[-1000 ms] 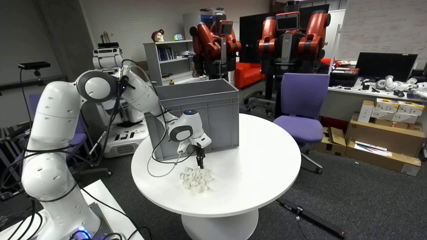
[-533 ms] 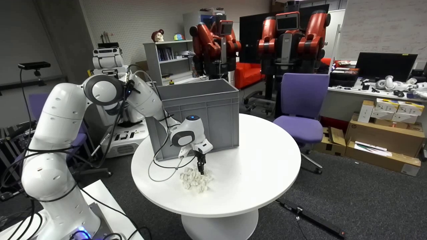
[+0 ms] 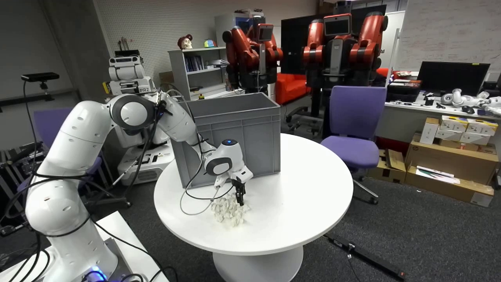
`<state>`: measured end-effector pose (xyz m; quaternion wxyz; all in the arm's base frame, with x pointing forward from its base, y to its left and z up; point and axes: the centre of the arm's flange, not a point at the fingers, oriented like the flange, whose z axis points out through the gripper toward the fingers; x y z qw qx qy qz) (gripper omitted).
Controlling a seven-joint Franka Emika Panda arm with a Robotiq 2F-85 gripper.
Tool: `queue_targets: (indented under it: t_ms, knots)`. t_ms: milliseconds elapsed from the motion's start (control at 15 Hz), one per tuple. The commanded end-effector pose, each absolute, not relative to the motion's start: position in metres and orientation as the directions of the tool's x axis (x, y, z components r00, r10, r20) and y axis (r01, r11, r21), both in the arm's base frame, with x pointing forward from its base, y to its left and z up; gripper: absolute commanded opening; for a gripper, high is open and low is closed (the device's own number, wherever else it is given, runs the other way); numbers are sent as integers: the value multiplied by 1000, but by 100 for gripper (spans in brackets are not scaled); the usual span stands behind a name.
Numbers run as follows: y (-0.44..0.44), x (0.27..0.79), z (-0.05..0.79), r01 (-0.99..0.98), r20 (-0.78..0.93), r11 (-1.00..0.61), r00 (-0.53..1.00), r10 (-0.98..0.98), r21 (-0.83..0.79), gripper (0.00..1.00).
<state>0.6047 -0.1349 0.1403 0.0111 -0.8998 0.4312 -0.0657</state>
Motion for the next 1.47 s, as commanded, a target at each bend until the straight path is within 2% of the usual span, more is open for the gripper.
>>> queue_targets:
  t_ms: [0, 533, 1133, 1400]
  knots:
    - [-134, 617, 136, -778, 126, -622, 611, -782, -90, 60]
    - [-141, 606, 173, -781, 145, -614, 598, -788, -119, 0]
    - [-171, 594, 238, -798, 182, -573, 545, -819, -188, 0]
    - [-183, 571, 300, -807, 227, -532, 484, -845, -257, 0]
